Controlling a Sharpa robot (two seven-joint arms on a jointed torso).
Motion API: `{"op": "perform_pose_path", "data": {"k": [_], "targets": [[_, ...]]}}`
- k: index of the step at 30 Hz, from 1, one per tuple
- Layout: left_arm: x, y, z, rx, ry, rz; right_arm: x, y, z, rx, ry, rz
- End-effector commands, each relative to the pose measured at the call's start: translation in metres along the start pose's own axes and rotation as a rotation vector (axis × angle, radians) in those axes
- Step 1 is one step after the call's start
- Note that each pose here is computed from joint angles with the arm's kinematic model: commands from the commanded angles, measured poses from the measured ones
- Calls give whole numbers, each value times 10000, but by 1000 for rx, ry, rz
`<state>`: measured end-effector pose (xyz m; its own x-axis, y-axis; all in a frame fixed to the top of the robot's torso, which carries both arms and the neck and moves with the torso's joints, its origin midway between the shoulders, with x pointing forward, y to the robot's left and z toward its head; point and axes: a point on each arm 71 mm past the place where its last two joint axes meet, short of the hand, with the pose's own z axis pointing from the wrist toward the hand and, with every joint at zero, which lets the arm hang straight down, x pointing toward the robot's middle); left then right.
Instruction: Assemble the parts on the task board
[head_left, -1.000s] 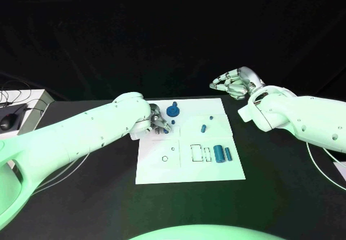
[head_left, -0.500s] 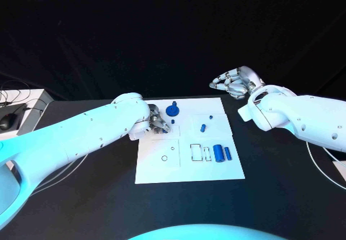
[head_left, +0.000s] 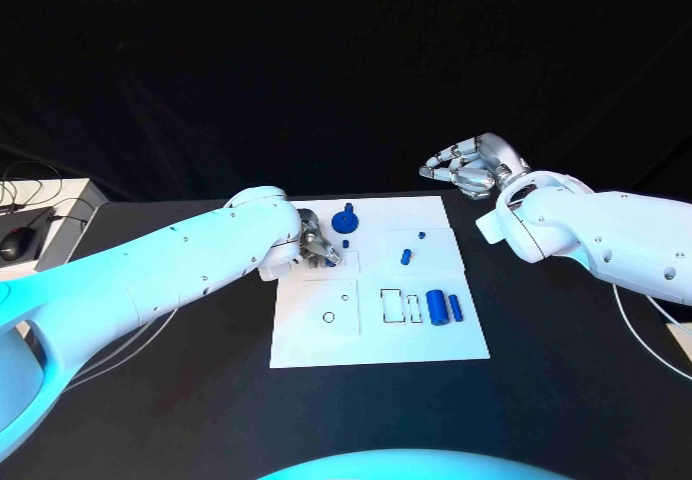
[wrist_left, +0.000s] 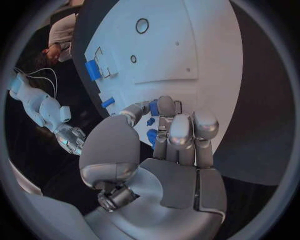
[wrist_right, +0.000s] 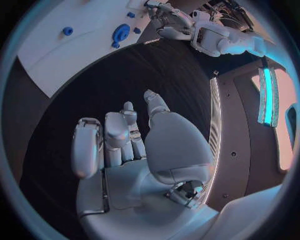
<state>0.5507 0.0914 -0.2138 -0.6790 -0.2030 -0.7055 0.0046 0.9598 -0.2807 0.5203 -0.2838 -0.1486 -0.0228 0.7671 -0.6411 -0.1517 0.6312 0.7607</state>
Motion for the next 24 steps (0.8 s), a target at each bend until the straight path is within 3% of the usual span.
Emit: {"op": "perform_pose_path", "data": {"k": [1, 24], "targets": [[14, 10, 18, -13, 9, 4, 14, 9, 1, -10, 13, -2], [34, -25, 51, -15, 25, -2, 29, 2, 5, -8, 19, -2]]}}
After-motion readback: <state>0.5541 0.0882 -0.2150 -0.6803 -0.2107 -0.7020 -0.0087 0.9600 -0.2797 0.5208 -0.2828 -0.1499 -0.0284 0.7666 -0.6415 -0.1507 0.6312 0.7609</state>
